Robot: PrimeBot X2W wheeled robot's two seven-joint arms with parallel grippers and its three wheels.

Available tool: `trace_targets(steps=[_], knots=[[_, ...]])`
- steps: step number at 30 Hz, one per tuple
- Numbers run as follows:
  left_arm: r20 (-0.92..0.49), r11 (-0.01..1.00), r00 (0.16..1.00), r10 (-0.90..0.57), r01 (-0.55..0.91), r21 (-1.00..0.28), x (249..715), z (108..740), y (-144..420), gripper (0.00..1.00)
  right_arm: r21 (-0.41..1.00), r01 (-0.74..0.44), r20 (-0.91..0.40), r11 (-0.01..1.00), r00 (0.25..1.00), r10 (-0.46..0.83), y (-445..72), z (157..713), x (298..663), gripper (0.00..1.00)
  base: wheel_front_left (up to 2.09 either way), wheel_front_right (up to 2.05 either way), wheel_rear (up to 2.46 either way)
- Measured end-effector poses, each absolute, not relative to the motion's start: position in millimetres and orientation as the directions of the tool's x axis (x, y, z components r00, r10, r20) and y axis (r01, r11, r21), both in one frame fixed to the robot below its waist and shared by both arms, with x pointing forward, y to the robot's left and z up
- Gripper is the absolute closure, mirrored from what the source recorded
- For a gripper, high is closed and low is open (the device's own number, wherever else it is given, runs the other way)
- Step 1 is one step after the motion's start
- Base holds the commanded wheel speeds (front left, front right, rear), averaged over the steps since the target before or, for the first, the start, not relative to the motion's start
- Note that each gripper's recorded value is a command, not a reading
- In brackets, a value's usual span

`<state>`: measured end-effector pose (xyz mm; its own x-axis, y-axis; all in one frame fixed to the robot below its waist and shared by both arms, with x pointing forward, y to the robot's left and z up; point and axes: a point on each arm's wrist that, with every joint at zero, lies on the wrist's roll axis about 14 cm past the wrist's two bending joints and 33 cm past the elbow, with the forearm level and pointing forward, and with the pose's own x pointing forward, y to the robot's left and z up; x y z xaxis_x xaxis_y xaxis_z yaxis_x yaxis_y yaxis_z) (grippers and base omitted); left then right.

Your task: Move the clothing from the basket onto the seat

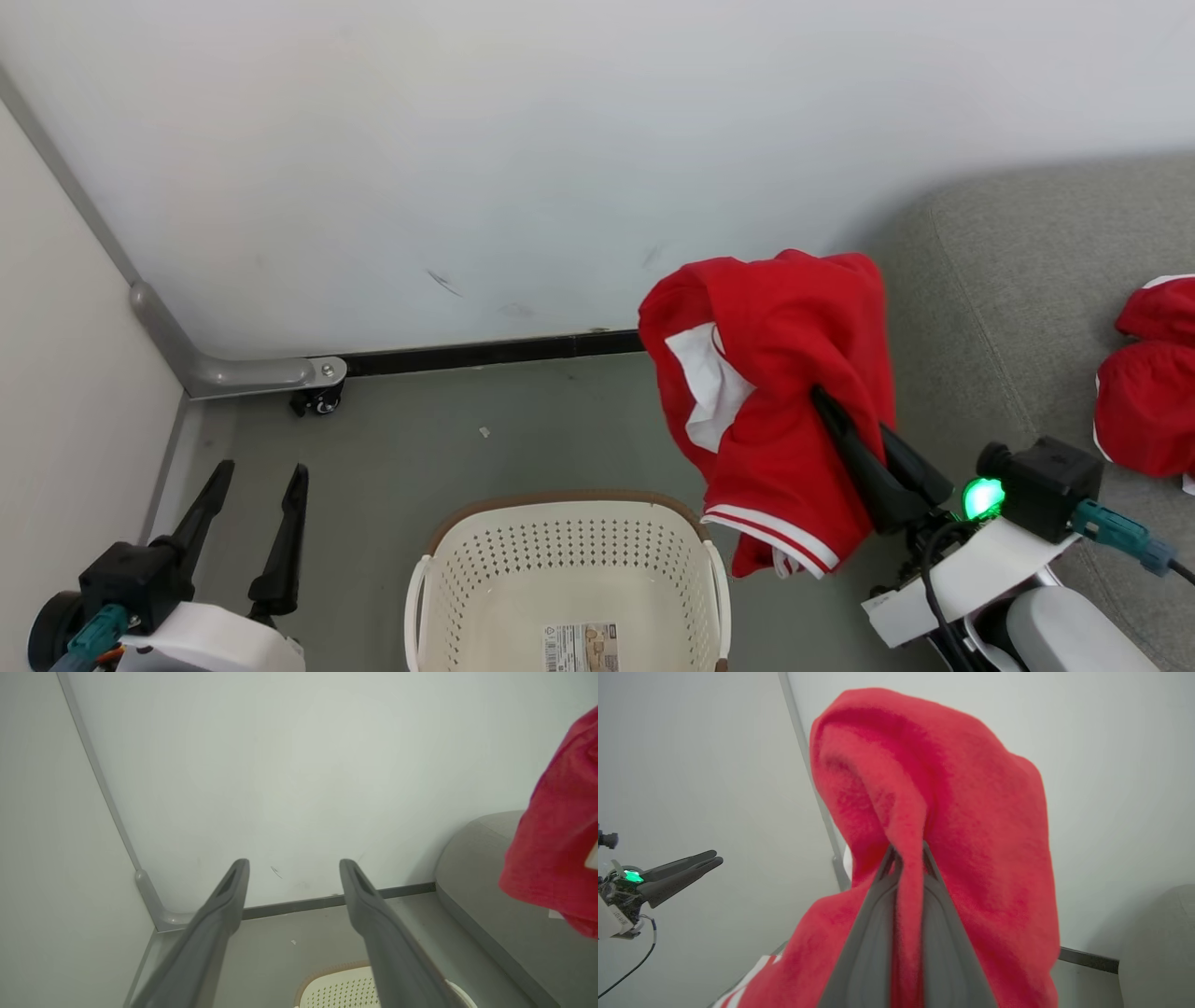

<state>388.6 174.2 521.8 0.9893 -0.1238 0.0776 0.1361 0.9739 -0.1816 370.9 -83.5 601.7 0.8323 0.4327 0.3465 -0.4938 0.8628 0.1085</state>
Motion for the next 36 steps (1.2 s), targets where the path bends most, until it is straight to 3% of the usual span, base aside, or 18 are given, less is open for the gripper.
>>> trace_targets(steps=[18, 36], knots=[[0.036, 0.982, 0.999, -0.039, 0.045, -0.182, 383, 508, 202, 0.00, 0.140, -0.367, 0.314, 0.919, 0.897, 0.311, -123, 587, 369, 1.00, 0.00, 0.00, 0.00], [0.053, 0.978, 0.996, -0.078, 0.086, -0.188, 386, 510, 190, 0.00, 0.138, -0.299, 0.332, 0.944, 0.912, 0.240, -145, 592, 367, 1.00, 0.00, 0.00, 0.00]])
